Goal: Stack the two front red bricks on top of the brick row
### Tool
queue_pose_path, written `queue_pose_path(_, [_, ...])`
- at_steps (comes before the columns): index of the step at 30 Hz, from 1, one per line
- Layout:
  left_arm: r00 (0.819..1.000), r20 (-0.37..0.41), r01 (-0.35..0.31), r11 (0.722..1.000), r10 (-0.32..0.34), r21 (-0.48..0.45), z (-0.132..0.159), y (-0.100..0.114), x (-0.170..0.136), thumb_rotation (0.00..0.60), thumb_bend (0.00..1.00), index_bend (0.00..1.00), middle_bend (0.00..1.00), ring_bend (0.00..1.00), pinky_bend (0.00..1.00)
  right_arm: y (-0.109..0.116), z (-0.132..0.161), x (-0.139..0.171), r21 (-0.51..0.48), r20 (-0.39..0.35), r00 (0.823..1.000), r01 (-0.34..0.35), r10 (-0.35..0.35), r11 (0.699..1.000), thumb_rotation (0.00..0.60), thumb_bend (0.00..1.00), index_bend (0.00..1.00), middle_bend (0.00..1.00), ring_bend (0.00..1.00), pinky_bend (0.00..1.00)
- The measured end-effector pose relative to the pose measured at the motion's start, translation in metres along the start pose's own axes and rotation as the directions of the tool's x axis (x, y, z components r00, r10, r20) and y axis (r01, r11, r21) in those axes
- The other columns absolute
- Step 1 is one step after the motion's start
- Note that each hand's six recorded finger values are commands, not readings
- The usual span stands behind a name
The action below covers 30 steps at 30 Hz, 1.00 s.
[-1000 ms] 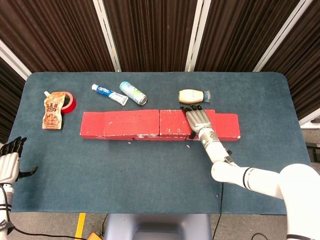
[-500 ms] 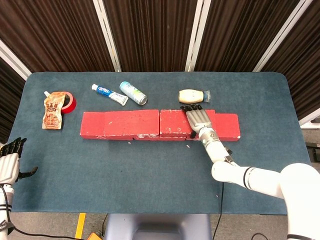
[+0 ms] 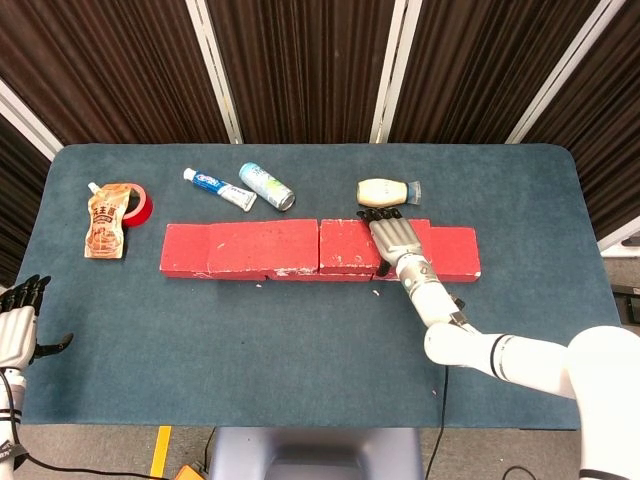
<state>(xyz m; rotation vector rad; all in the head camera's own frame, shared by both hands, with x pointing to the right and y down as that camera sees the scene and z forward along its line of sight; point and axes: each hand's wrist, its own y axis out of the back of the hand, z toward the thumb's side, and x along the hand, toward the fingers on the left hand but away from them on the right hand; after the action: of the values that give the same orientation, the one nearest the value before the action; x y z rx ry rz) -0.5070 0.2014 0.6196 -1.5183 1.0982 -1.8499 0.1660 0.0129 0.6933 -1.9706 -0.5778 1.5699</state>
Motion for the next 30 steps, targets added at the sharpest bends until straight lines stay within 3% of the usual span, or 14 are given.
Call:
queue_pose_path(5, [1.000, 0.001, -0.005, 1.000, 0.005, 0.001, 0.001, 0.002, 0.001, 0.600, 0.22, 0.00, 0.00, 0.00, 0.00, 0.019, 0.006, 0.017, -0.051, -0.039, 0.999, 0.031, -0.033, 0.998, 0.600, 0.00, 0.11, 0.15, 0.07, 0.00])
queue_pose_path(10, [1.000, 0.004, -0.003, 1.000, 0.003, -0.012, 0.001, 0.001, 0.001, 0.600, 0.22, 0.00, 0.00, 0.00, 0.00, 0.048, 0.005, 0.052, -0.090, -0.083, 0.990, 0.110, -0.117, 0.990, 0.600, 0.00, 0.11, 0.15, 0.07, 0.00])
queue_pose_path(16, [0.999, 0.032, -0.019, 0.999, 0.021, -0.040, 0.006, 0.003, 0.001, 0.600, 0.22, 0.00, 0.00, 0.00, 0.00, 0.059, -0.010, 0.109, -0.024, -0.129, 0.962, 0.239, -0.240, 0.971, 0.600, 0.00, 0.11, 0.15, 0.07, 0.00])
queue_pose_path(20, [0.997, 0.052, -0.050, 0.996, 0.054, -0.071, 0.012, 0.010, 0.000, 0.600, 0.23, 0.00, 0.00, 0.00, 0.00, 0.046, -0.030, 0.147, 0.042, -0.152, 0.934, 0.333, -0.323, 0.942, 0.600, 0.00, 0.12, 0.15, 0.07, 0.00])
queue_pose_path(24, [0.994, 0.083, -0.069, 0.993, 0.077, -0.093, 0.019, 0.015, -0.002, 0.600, 0.23, 0.00, 0.00, 0.00, 0.00, 0.013, -0.064, 0.196, 0.077, -0.151, 0.903, 0.417, -0.403, 0.906, 0.600, 0.00, 0.13, 0.15, 0.07, 0.00])
queue_pose_path(30, [0.987, 0.135, -0.075, 0.994, 0.086, -0.080, 0.030, 0.017, -0.012, 0.600, 0.24, 0.00, 0.00, 0.00, 0.00, -0.048, -0.126, 0.250, 0.069, -0.041, 0.893, 0.450, -0.448, 0.890, 0.600, 0.00, 0.14, 0.15, 0.07, 0.00])
